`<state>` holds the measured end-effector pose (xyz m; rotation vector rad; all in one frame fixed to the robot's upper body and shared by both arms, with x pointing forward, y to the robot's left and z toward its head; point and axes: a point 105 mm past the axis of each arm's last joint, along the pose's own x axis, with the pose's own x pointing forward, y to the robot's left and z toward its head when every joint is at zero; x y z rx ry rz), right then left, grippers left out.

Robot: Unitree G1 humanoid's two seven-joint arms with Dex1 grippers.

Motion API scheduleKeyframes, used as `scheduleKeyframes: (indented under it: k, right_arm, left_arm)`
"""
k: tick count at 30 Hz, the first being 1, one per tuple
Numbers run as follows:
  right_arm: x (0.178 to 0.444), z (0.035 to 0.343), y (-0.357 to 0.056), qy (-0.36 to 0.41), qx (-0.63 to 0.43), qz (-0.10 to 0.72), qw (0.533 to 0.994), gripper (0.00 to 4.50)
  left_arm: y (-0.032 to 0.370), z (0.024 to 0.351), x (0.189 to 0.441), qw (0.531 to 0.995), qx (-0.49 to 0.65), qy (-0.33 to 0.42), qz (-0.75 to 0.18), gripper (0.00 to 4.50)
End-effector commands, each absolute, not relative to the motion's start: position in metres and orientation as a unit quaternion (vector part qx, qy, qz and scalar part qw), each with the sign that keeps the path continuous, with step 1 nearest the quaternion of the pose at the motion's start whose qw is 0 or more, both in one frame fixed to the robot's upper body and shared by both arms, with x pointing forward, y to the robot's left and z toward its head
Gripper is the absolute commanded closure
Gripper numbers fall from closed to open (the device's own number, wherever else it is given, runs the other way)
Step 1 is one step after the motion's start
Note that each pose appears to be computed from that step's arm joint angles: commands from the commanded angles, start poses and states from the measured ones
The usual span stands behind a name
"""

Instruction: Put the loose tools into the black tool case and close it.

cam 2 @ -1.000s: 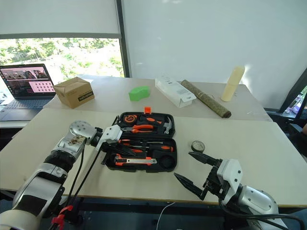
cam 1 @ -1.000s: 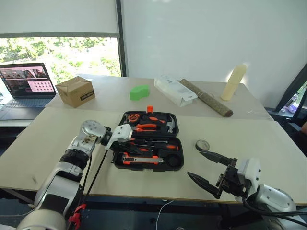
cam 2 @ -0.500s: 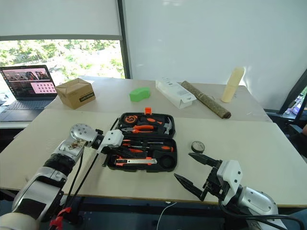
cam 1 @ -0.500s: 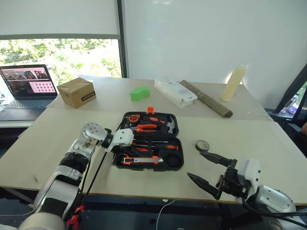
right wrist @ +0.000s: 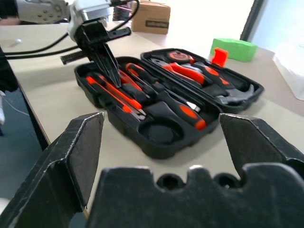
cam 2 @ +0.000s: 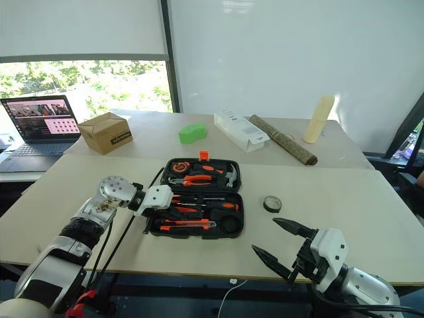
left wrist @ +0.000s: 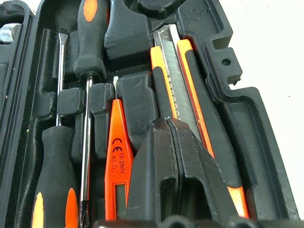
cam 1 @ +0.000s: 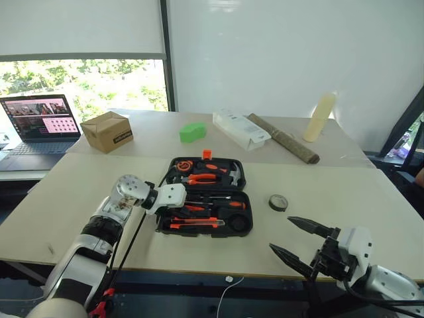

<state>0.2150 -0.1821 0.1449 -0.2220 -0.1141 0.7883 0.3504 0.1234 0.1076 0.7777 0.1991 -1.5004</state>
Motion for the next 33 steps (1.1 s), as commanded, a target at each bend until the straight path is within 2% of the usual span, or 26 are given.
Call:
scheduleKeyframes:
  k: [1,4,5,6,9,11,13,16,17,24,29,32,33]
  right_arm:
    - [0.206,0.16,-0.197,-0.075,-0.121,0.356,0.924,0.0]
    - [0.194,0.151,-0.216,-0.046,-0.143,0.33,0.932,0.0]
    - [0.191,0.149,-0.222,-0.04,-0.151,0.321,0.934,0.0]
    - [0.189,0.149,-0.229,-0.032,-0.159,0.31,0.937,0.0]
    - [0.193,0.152,-0.238,-0.021,-0.176,0.296,0.939,0.0]
    - [0.206,0.159,-0.236,-0.015,-0.175,0.292,0.94,0.0]
    - [0.224,0.158,-0.234,0.028,-0.184,0.285,0.94,0.0]
    - [0.255,0.16,-0.216,0.076,-0.206,0.33,0.918,0.0]
    - [0.263,0.161,-0.211,0.089,-0.213,0.342,0.911,0.0]
    - [0.331,0.15,-0.198,0.206,-0.267,0.358,0.871,0.0]
    - [0.357,0.136,-0.198,0.255,-0.303,0.366,0.842,0.0]
    - [0.364,0.131,-0.196,0.266,-0.312,0.371,0.833,0.67]
    - [0.366,0.129,-0.196,0.27,-0.312,0.371,0.832,1.06]
  left_arm:
    - [0.124,0.117,0.345,0.683,0.264,0.06,-0.678,4.45]
    - [0.141,0.151,0.343,0.71,0.182,0.015,-0.681,4.45]
    - [0.146,0.159,0.344,0.718,0.172,0.005,-0.675,3.94]
    - [0.161,0.166,0.344,0.732,0.165,0.006,-0.661,3.83]
    - [0.191,0.169,0.34,0.758,0.194,0.003,-0.623,2.76]
    - [0.203,0.164,0.329,0.762,0.169,0.025,-0.625,1.98]
    - [0.212,0.162,0.322,0.768,0.15,0.033,-0.622,1.25]
    - [0.223,0.161,0.318,0.783,0.141,0.038,-0.605,0.24]
    - [0.227,0.161,0.317,0.788,0.137,0.04,-0.599,0.04]
    - [0.235,0.158,0.313,0.807,0.126,0.021,-0.576,0.04]
    - [0.231,0.154,0.309,0.809,0.131,0.016,-0.573,0.04]
    - [0.229,0.154,0.306,0.81,0.133,0.012,-0.571,0.0]
    - [0.228,0.154,0.305,0.81,0.134,0.012,-0.571,0.0]
